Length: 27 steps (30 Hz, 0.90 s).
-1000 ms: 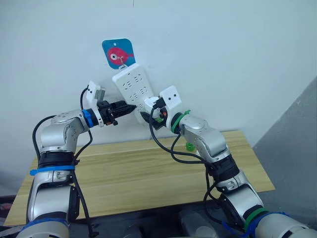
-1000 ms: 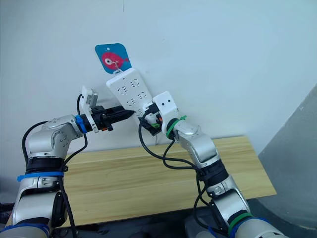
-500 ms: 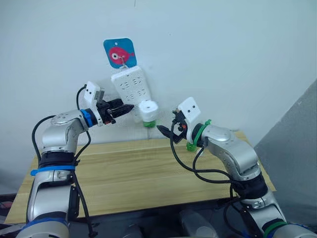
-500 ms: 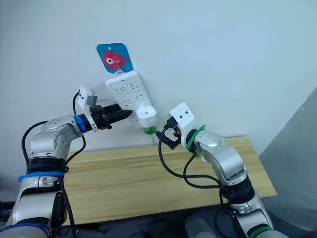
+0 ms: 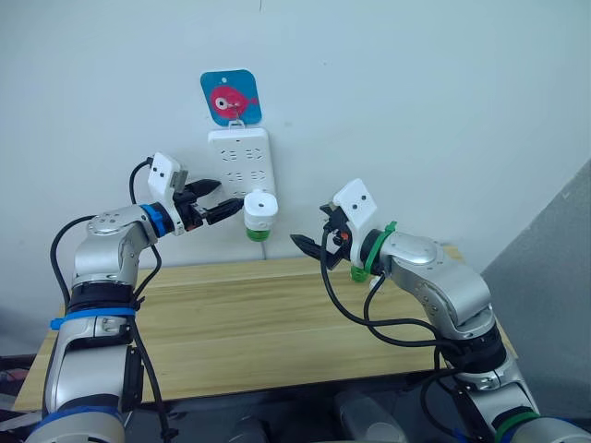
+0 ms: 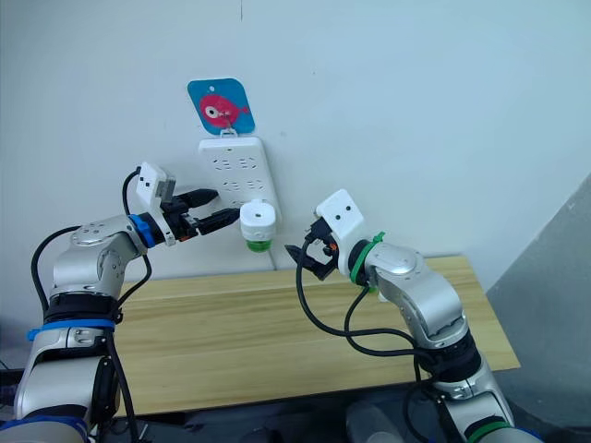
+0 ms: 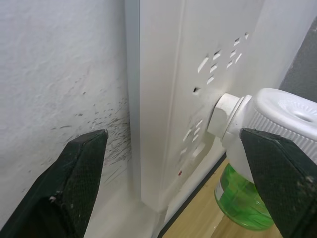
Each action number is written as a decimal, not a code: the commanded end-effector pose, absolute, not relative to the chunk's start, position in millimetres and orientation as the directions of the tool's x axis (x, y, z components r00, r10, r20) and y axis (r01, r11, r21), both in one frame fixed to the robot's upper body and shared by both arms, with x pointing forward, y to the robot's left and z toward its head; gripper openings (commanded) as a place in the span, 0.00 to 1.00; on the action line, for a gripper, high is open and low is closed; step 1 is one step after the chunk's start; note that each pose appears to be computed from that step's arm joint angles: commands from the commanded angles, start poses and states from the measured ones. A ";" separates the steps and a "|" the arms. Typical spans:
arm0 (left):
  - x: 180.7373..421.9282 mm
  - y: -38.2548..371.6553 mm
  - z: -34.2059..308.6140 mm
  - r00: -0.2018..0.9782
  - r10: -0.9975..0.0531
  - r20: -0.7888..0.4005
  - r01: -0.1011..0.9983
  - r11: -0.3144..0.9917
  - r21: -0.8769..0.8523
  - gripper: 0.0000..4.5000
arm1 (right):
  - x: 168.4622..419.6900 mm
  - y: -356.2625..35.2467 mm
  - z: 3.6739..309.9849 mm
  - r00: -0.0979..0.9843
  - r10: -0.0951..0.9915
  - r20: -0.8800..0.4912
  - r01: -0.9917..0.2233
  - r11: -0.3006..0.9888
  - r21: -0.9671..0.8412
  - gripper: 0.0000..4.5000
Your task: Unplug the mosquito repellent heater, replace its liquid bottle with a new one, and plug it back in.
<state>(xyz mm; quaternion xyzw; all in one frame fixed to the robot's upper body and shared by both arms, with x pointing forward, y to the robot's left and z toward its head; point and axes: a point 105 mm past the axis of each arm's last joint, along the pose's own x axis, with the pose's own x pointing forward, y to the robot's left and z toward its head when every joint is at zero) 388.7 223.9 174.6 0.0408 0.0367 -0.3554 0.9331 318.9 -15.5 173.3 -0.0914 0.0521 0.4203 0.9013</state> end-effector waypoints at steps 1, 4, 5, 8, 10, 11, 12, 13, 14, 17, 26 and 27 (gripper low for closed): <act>366.6 250.1 192.2 0.761 -0.642 -0.092 0.648 0.746 0.152 1.00 | 300.5 -9.8 189.8 0.555 0.826 -0.098 -0.828 0.538 -0.157 1.00; 318.0 269.3 194.6 0.741 -0.645 -0.187 0.671 0.704 0.232 1.00 | 277.3 -1.4 190.0 0.412 0.908 -0.077 -0.900 0.392 -0.188 1.00; 310.9 268.2 193.9 0.735 -0.648 -0.200 0.678 0.694 0.241 1.00 | 277.3 -0.9 188.9 0.406 0.911 -0.076 -0.903 0.386 -0.190 1.00; 287.5 261.5 193.1 0.724 -0.655 -0.217 0.690 0.680 0.250 1.00 | 278.0 1.9 186.9 0.387 0.920 -0.060 -0.911 0.371 -0.178 0.87; 279.1 259.2 194.5 0.733 -0.648 -0.207 0.680 0.693 0.240 1.00 | 278.1 4.0 186.7 0.376 0.925 -0.051 -0.916 0.363 -0.169 0.72; 275.3 258.8 194.5 0.739 -0.642 -0.205 0.674 0.699 0.240 1.00 | 278.2 5.0 186.3 0.374 0.926 -0.048 -0.917 0.362 -0.169 0.65; 270.8 258.1 193.5 0.742 -0.639 -0.202 0.670 0.708 0.224 1.00 | 278.7 6.3 185.4 0.376 0.925 -0.049 -0.916 0.363 -0.173 0.57; 267.0 257.2 192.4 0.744 -0.637 -0.202 0.668 0.713 0.211 1.00 | 279.7 7.2 184.5 0.380 0.924 -0.049 -0.913 0.366 -0.177 0.48; 262.6 255.6 190.2 0.745 -0.636 -0.202 0.667 0.716 0.205 1.00 | 280.6 8.8 183.6 0.383 0.922 -0.049 -0.911 0.369 -0.183 0.40; 251.4 247.7 183.0 0.740 -0.643 -0.196 0.671 0.725 0.154 1.00 | 282.2 13.9 181.6 0.385 0.922 -0.048 -0.908 0.369 -0.198 0.15; 220.6 189.4 160.3 0.670 -0.729 -0.144 0.742 0.666 0.077 1.00 | 313.7 27.6 175.1 0.540 0.841 -0.020 -0.827 0.526 -0.199 0.01; 218.0 182.9 159.6 0.661 -0.738 -0.135 0.750 0.657 0.080 1.00 | 317.3 27.8 174.5 0.556 0.831 -0.018 -0.818 0.543 -0.192 0.01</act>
